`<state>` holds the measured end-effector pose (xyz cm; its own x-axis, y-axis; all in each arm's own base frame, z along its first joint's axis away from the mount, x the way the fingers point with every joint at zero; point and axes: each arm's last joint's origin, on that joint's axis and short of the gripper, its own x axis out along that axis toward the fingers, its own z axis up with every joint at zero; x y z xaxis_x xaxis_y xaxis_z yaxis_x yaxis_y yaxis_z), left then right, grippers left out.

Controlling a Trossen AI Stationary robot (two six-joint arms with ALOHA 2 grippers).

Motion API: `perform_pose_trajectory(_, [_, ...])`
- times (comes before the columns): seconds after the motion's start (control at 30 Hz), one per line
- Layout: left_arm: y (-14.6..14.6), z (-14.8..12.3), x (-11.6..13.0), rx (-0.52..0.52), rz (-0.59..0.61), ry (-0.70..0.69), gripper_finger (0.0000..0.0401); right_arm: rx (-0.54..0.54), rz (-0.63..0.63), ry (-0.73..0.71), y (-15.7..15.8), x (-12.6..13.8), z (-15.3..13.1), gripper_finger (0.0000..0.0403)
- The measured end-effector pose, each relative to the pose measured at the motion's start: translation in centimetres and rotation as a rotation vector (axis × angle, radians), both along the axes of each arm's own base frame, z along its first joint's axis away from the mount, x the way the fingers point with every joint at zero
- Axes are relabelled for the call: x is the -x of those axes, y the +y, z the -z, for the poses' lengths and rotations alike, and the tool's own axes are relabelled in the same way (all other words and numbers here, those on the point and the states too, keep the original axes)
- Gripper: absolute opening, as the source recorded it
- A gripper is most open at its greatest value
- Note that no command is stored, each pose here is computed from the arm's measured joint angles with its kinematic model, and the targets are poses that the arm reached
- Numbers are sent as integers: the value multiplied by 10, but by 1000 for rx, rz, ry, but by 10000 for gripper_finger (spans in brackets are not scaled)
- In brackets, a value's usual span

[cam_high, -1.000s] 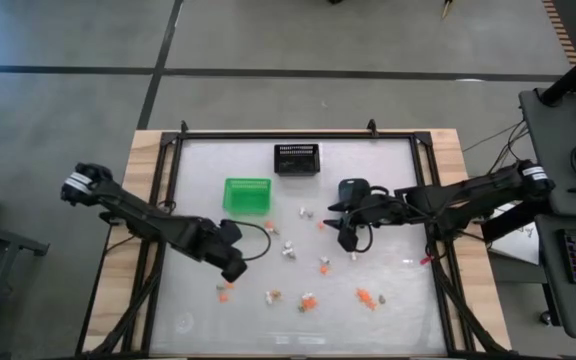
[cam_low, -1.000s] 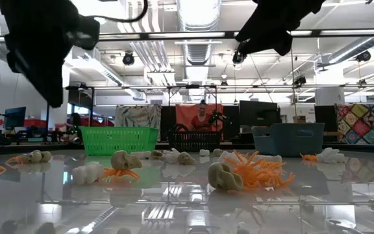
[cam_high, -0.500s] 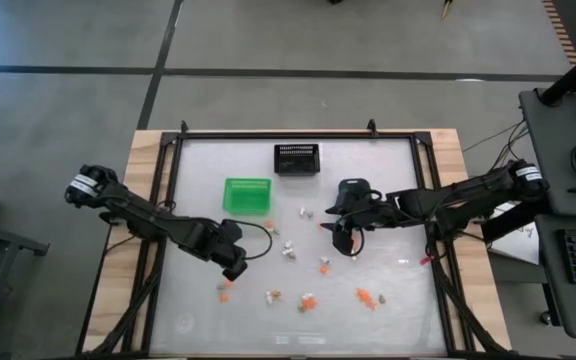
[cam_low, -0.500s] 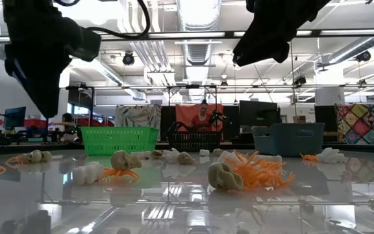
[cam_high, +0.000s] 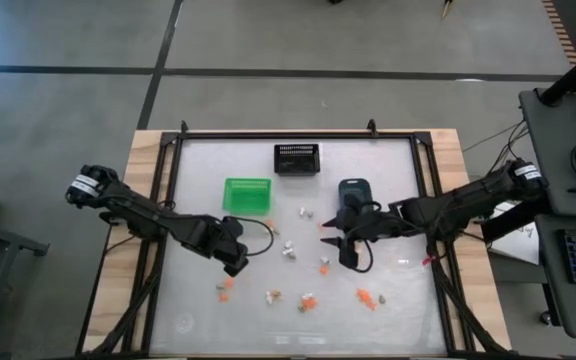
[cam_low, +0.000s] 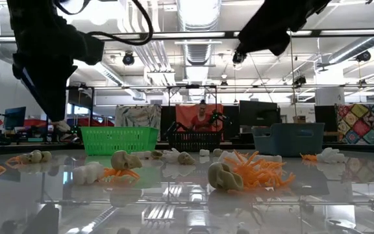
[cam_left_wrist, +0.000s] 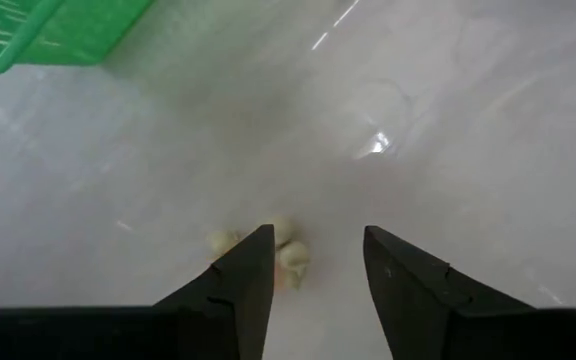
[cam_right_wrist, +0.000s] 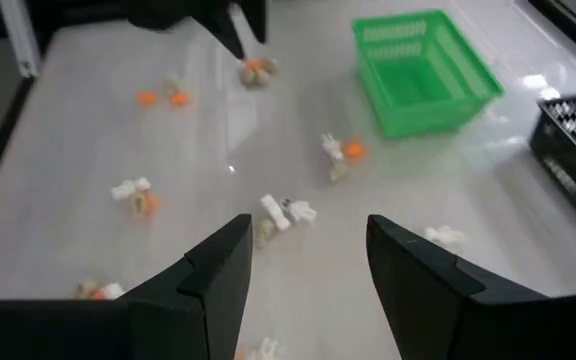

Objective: Sort Halloween decoration
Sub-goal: Put the gray skull toy into the green bin

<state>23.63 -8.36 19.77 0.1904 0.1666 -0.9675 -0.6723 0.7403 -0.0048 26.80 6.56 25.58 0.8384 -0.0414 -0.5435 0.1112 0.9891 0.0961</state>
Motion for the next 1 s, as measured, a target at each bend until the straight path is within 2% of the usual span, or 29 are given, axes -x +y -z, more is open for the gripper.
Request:
perform_pose_trajectory(0.17, [5,9,4,-5,-11,29,135,-19,-2,-15,4,0,0,187])
perform_pose_trajectory(0.43, [7,11,-1,6,-36,3,135,-28,11,-26,3,0,-1,187])
perform_pose_trajectory(0.7, [5,32,-7,-21,-55,83,135,-36,16,-27,3,0,-1,187])
perform_pose_trajectory(1.0, [3,42,-10,-19,-49,131,135,-47,23,-27,3,0,-1,187])
